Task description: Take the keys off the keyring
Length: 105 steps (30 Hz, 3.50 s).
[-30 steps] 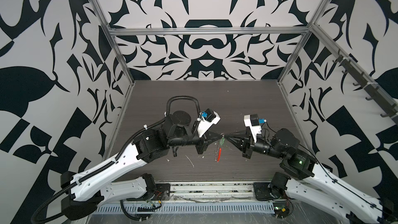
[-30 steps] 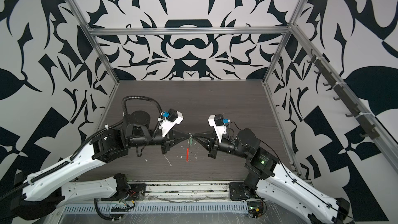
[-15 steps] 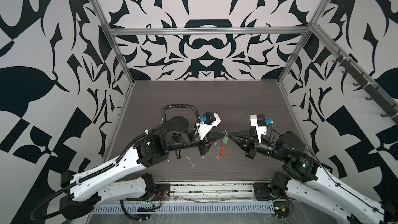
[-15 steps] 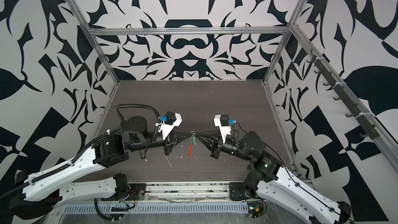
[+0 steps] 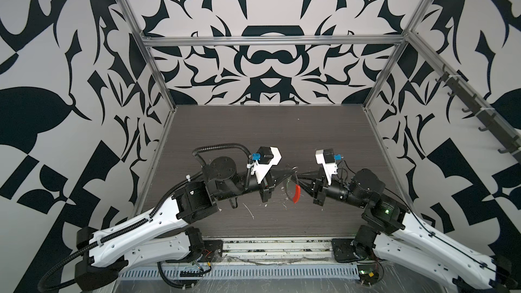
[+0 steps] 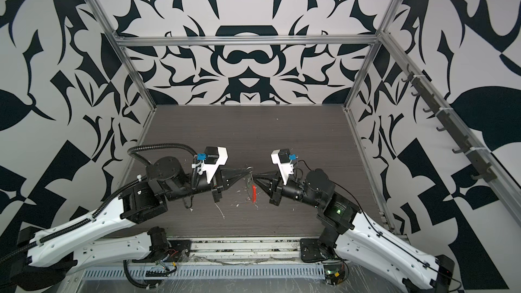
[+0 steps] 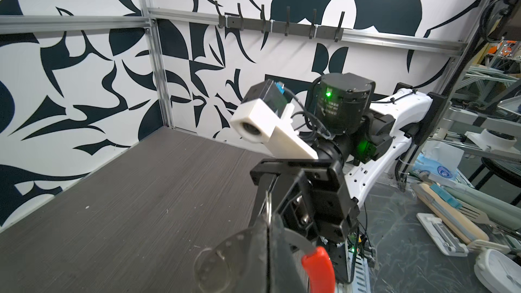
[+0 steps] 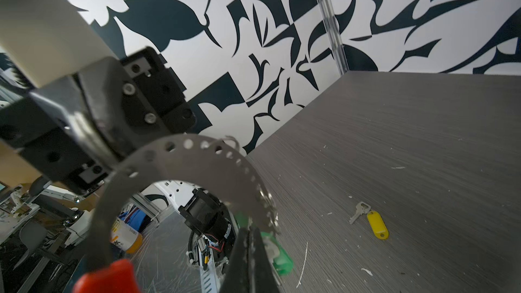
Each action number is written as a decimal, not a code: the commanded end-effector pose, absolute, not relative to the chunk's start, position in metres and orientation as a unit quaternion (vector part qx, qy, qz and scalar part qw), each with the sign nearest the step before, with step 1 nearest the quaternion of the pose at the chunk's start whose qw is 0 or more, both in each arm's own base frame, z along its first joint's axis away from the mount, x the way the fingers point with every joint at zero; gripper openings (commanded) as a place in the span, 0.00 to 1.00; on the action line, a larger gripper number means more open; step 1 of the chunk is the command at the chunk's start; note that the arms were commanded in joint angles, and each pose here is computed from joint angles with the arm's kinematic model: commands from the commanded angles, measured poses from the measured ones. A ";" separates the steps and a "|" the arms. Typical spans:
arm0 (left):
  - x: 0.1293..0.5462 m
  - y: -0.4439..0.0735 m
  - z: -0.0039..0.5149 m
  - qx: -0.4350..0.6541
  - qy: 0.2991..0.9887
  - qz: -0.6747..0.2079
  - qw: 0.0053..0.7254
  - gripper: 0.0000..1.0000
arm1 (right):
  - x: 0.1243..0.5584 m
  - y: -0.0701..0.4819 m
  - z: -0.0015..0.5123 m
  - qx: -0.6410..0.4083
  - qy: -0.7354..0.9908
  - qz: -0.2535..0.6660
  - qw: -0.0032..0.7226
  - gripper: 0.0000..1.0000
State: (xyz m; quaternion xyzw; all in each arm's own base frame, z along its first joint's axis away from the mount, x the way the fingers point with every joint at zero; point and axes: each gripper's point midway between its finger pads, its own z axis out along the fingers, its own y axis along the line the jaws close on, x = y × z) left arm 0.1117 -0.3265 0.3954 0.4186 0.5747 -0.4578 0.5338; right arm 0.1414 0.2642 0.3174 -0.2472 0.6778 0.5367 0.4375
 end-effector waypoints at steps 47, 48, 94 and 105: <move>0.153 -0.281 0.298 0.275 0.722 -0.380 0.508 0.00 | 0.247 0.257 0.034 -0.073 0.900 0.332 0.273 0.16; 0.152 -0.282 0.298 0.276 0.722 -0.380 0.507 0.00 | 0.248 0.256 0.034 -0.070 0.900 0.330 0.276 0.27; 0.277 -0.464 0.121 0.274 0.825 -0.415 0.268 0.19 | 0.219 0.068 0.241 0.075 0.783 0.142 0.601 0.53; 0.318 -0.413 0.161 0.181 0.808 -0.453 0.331 0.57 | 0.222 0.082 0.231 0.057 0.797 0.157 0.580 0.63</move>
